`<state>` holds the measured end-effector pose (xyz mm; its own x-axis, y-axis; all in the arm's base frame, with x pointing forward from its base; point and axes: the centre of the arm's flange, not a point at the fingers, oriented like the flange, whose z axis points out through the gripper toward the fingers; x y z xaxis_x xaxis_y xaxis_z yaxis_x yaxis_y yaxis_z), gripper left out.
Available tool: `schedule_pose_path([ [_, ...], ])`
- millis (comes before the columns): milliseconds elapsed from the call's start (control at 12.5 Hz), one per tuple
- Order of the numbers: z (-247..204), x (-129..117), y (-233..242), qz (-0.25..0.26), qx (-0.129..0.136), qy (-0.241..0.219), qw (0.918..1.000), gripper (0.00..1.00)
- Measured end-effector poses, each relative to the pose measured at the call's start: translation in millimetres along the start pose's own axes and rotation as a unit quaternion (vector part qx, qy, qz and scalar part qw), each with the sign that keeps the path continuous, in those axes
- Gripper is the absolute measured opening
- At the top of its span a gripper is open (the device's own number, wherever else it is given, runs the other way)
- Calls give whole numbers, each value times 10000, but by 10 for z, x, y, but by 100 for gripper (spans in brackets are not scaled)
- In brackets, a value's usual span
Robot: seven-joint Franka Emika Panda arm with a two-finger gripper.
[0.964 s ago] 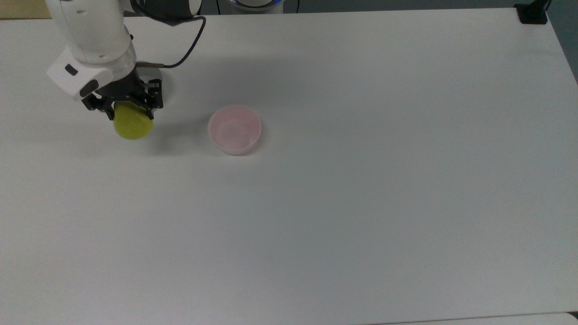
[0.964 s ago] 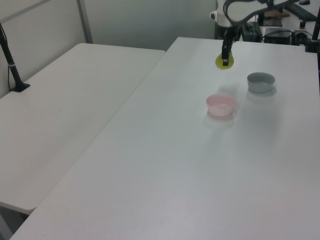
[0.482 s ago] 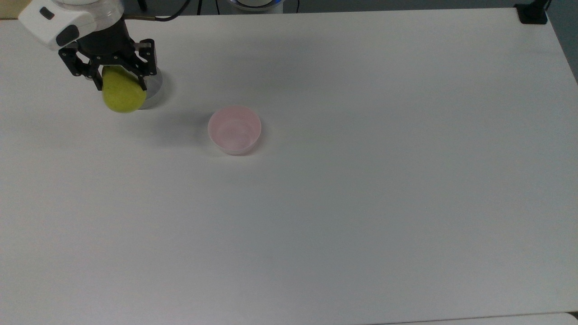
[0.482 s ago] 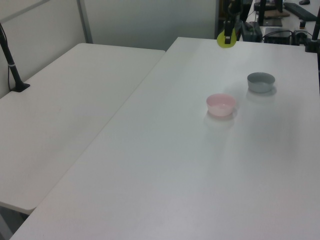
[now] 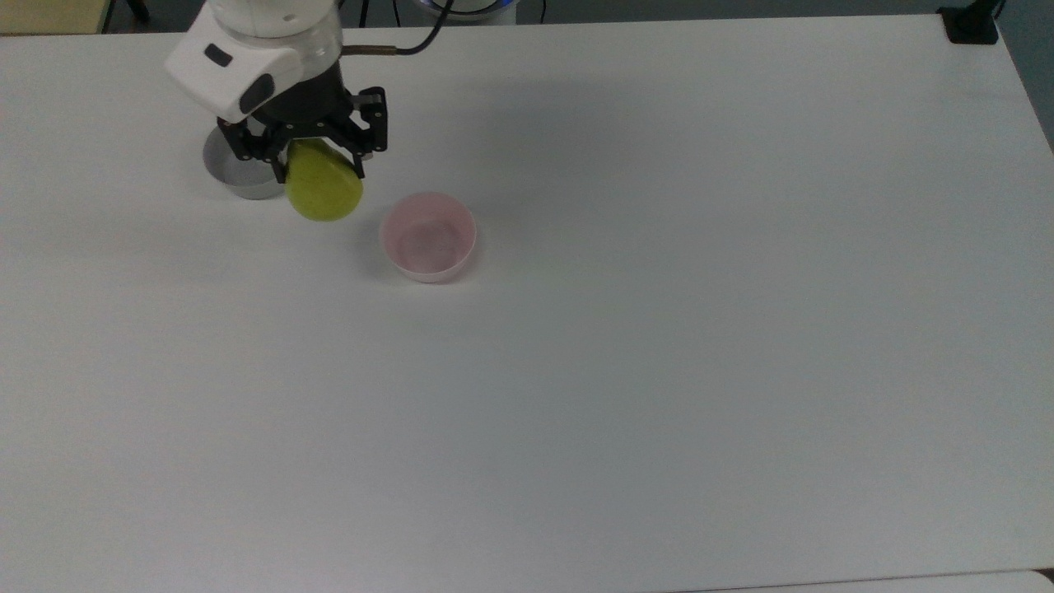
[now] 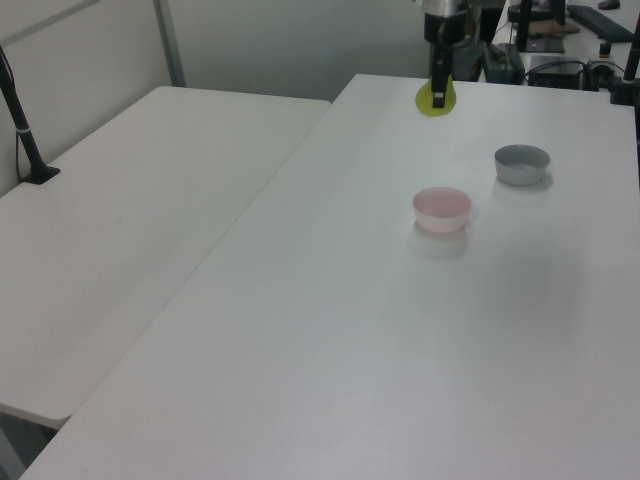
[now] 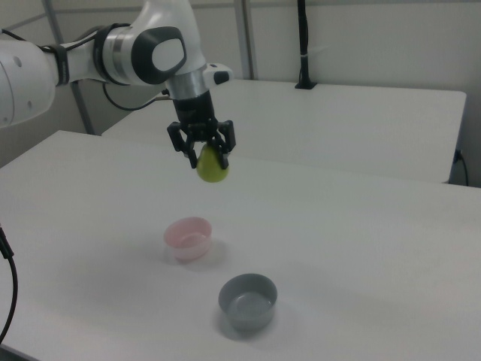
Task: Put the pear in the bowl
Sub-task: 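Lift the pear up off the table, then carry the pear over the pink bowl and lower it inside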
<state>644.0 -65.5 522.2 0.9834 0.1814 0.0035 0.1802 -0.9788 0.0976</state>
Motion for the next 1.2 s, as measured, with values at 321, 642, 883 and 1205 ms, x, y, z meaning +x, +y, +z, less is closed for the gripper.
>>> schedule_pose_path([
  [321,-27,-146,-645,-238,48,-129,9996,74],
  [642,-18,-412,-886,-303,79,-260,9992,74],
  [883,242,-442,-921,-320,90,-289,9990,74],
  [1205,717,-458,-966,-344,74,-87,9993,74],
])
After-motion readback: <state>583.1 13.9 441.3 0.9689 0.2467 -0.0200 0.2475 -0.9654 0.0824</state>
